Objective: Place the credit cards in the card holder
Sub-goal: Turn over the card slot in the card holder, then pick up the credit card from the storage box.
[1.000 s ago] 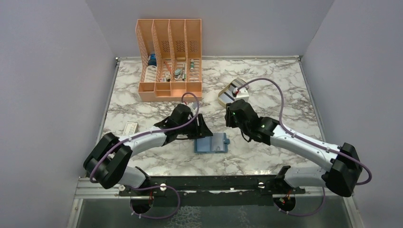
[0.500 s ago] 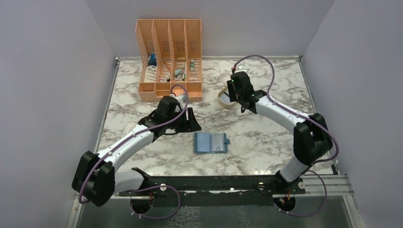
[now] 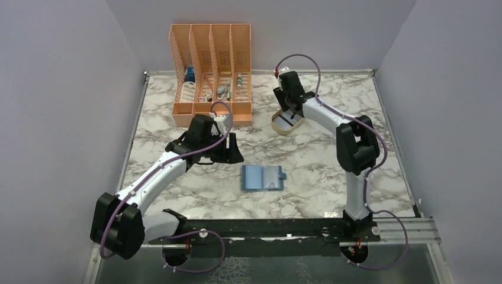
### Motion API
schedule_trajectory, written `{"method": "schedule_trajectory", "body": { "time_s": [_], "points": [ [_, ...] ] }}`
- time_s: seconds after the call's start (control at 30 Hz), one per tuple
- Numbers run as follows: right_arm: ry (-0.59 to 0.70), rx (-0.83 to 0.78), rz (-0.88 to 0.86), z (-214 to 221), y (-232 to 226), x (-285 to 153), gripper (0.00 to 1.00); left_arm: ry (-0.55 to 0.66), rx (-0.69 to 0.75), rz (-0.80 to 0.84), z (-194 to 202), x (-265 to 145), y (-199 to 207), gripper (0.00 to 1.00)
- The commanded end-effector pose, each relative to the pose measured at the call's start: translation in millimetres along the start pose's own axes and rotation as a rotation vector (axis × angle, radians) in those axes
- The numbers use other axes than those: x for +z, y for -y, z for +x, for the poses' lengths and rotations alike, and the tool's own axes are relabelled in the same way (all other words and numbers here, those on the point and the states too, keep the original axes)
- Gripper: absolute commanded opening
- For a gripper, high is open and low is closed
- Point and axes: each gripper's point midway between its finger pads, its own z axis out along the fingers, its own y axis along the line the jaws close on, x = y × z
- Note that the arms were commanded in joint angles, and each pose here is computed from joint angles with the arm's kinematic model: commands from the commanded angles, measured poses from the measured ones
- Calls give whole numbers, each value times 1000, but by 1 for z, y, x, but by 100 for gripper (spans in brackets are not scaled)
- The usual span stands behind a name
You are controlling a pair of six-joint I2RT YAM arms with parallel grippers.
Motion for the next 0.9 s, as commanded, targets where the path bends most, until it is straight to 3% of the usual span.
{"method": "schedule_trajectory", "body": {
  "time_s": [0.0,0.33,0.6,0.87],
  "points": [
    [-62,-107,8,6,4,14,59,-15,24,61,-1,-5,7,62],
    [-132,-159,40,33,11,27,59,-16,26,74,-1,-7,8,62],
    [-136,-159,64,35,19,31,48,-6,22,73,-2,-9,7,62],
    [-155,-155,45,43,17,31,47,5,24,69,-4,-11,6,61]
  ]
}}
